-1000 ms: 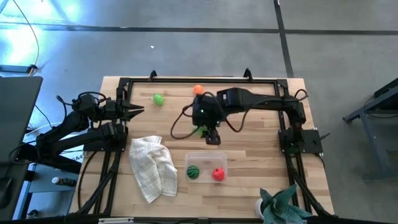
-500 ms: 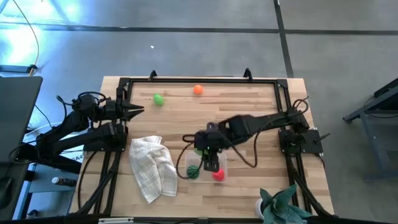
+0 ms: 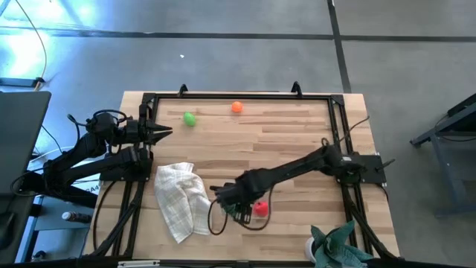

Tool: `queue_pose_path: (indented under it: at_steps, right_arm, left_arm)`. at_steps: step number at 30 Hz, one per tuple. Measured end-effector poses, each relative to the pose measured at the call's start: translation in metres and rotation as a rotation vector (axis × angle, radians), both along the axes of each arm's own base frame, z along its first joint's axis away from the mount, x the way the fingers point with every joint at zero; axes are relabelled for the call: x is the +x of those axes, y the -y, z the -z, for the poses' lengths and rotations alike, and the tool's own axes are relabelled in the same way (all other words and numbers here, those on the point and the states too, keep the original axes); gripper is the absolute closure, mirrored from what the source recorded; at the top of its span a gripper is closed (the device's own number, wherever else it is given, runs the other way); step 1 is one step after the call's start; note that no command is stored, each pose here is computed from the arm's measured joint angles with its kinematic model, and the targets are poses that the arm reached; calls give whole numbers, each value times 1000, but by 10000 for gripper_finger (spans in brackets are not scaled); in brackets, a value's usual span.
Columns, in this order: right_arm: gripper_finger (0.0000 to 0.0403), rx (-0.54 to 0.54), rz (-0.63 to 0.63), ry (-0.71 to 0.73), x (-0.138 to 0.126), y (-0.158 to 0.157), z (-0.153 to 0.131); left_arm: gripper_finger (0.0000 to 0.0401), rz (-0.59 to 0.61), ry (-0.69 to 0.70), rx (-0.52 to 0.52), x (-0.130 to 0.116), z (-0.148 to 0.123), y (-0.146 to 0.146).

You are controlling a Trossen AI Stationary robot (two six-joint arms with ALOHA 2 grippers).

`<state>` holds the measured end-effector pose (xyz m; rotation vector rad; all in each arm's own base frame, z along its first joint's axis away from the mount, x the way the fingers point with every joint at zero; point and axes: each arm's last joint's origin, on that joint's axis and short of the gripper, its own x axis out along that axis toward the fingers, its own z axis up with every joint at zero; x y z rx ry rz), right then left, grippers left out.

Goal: Pick and placing Produce into tupperware
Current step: Put the green starfruit into the transparent bin

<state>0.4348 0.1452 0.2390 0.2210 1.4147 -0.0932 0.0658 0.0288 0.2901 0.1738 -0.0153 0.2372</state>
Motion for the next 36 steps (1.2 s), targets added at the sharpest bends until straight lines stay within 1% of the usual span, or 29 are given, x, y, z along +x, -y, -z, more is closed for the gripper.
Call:
queue_pose_path:
  at_steps: [2, 5, 9, 14, 17, 20, 23, 26, 29, 33, 36]
  right_arm:
    - [186, -17, 5, -40, 3, 4, 12]
    - [186, -46, 18, -64, 5, 11, 18]
    - [186, -51, 24, -100, 3, 15, 32]
    - [187, -21, 18, -79, 4, 9, 57]
    - [187, -12, 34, -47, 6, 8, 64]
    - [187, -25, 34, -86, 1, 9, 73]
    - [187, -35, 34, -81, -1, 10, 78]
    - [187, -20, 35, -77, 0, 10, 86]
    - [187, -6, 40, -41, 2, 9, 86]
    - [183, -3, 61, -54, 2, 10, 86]
    - [173, -22, 80, -74, -1, 10, 86]
  left_arm:
    - [364, 0, 0, 0, 0, 0, 0]
    - [364, 0, 0, 0, 0, 0, 0]
    - [364, 0, 0, 0, 0, 0, 0]
    - [364, 0, 0, 0, 0, 0, 0]
    - [364, 0, 0, 0, 0, 0, 0]
    - [364, 0, 0, 0, 0, 0, 0]
    - [364, 0, 0, 0, 0, 0, 0]
    - [364, 0, 0, 0, 0, 0, 0]
    - [364, 0, 0, 0, 0, 0, 0]
    - [364, 0, 0, 0, 0, 0, 0]
    - [364, 0, 0, 0, 0, 0, 0]
